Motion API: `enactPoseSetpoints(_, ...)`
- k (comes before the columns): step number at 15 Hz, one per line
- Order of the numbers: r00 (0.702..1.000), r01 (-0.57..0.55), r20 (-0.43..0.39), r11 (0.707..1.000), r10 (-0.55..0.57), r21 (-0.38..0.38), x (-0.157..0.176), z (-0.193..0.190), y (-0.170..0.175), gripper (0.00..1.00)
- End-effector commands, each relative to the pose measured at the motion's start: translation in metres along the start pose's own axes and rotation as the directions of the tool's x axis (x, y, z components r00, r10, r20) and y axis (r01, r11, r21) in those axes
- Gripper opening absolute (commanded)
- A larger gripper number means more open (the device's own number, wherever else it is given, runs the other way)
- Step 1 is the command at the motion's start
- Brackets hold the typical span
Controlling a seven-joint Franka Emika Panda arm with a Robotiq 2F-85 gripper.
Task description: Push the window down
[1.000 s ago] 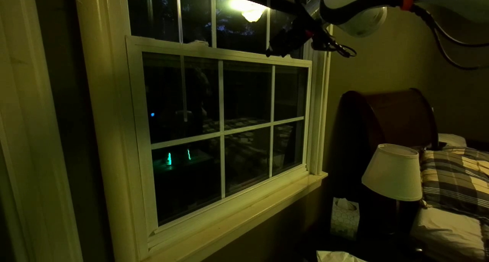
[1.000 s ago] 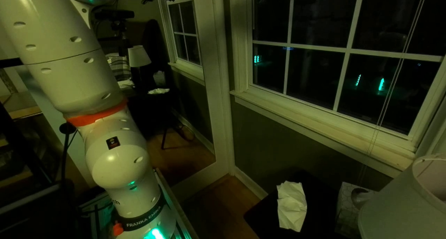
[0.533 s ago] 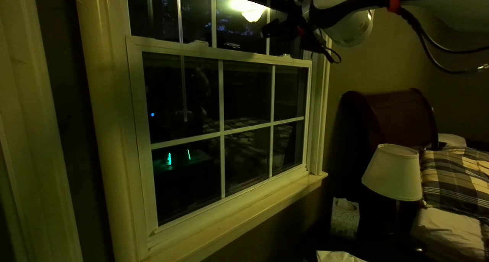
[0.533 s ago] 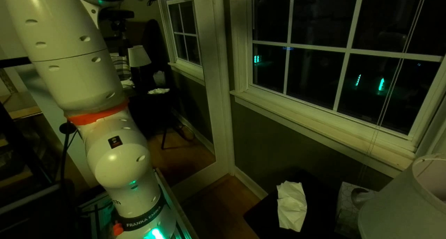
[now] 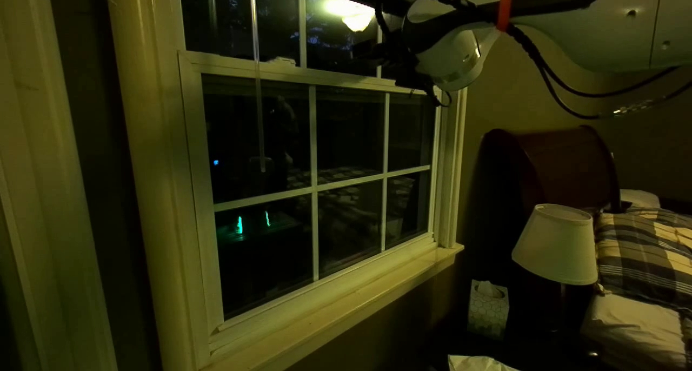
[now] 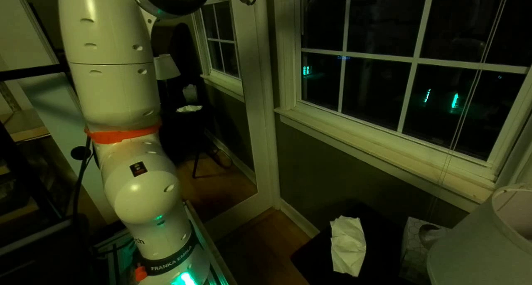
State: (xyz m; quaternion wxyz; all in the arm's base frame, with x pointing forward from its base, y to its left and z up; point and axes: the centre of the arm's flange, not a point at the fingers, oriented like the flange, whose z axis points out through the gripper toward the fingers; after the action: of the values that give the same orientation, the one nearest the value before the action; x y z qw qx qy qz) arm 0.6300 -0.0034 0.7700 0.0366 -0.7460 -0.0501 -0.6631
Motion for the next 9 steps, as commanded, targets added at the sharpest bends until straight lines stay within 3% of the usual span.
enactPoseSetpoints(1, 1.0, -0.01, -0.022, 1.0, 0.01, 0.018, -0.006, 0.027, 0.017, 1.0)
enactPoseSetpoints(3, 1.0, -0.014, -0.007, 1.0, 0.014, 0.008, -0.016, 0.038, 0.025, 1.0)
enactPoseSetpoints(7, 0.989, 0.01, 0.147, 0.999, -0.003, -0.05, -0.044, 0.054, 0.044, 1.0)
enactPoseSetpoints(9, 0.985, 0.012, 0.175, 0.998, -0.002, -0.06, -0.06, 0.057, 0.049, 1.0)
